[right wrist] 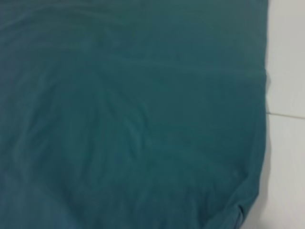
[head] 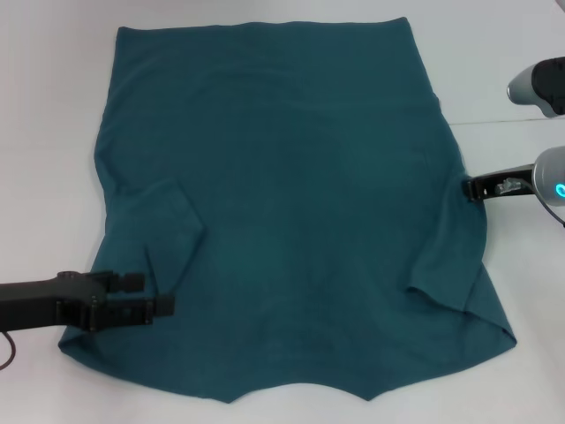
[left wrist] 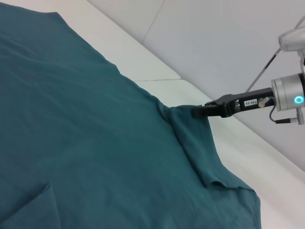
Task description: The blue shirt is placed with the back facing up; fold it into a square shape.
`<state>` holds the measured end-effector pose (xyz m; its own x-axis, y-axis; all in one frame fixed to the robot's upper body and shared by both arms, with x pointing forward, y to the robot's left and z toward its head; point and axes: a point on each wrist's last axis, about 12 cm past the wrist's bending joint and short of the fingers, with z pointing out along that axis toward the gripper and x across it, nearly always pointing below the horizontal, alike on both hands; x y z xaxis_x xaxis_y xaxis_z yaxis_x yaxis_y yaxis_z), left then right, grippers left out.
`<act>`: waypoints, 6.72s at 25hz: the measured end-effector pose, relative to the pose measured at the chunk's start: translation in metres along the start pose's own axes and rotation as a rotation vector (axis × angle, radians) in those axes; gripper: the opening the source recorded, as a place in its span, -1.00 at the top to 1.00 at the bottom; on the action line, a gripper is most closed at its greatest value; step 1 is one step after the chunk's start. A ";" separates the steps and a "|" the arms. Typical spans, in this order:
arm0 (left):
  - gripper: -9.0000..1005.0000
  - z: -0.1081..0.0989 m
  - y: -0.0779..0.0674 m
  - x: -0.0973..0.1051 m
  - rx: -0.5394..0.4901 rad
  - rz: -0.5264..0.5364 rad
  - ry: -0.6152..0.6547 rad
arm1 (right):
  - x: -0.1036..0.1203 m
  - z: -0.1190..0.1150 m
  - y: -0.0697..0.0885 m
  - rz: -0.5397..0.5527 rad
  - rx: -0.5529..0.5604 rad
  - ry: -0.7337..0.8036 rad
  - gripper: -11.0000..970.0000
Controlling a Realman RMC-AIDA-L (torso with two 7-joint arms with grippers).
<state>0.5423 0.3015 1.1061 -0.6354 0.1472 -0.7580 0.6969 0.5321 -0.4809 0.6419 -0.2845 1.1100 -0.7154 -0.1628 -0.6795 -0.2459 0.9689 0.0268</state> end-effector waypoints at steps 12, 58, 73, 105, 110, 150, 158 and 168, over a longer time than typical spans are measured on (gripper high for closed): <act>-0.75 -0.002 0.000 0.005 -0.003 -0.011 0.001 | -0.010 0.000 0.014 0.013 -0.066 0.001 0.90; -0.75 -0.002 -0.004 0.008 0.028 0.006 0.013 | -0.053 -0.019 0.020 0.083 -0.195 -0.099 -0.72; -0.75 -0.003 -0.002 0.000 0.018 0.019 0.010 | -0.045 -0.061 0.008 -0.153 0.025 0.282 -0.64; -0.75 -0.001 -0.002 -0.005 0.022 0.019 0.012 | -0.008 0.010 0.041 -0.220 -0.010 0.347 0.98; -0.75 -0.001 -0.002 -0.007 0.021 0.023 0.012 | -0.011 0.011 0.050 -0.225 -0.046 0.326 0.98; -0.75 -0.001 -0.001 -0.003 0.008 0.020 0.007 | -0.028 -0.015 0.092 -0.273 -0.156 0.435 0.27; -0.75 -0.001 0.000 -0.003 0.008 0.023 0.009 | -0.024 -0.011 0.101 -0.302 -0.122 0.460 -0.23; -0.75 -0.002 0.000 -0.003 0.007 0.021 0.008 | -0.025 -0.011 0.098 -0.310 -0.090 0.458 -0.37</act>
<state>0.5434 0.3022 1.1090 -0.6230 0.1654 -0.7645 0.7127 0.5228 -0.4677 0.6285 -0.1870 1.1373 -0.8070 -0.5211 -0.2780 -0.5304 0.8464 -0.0469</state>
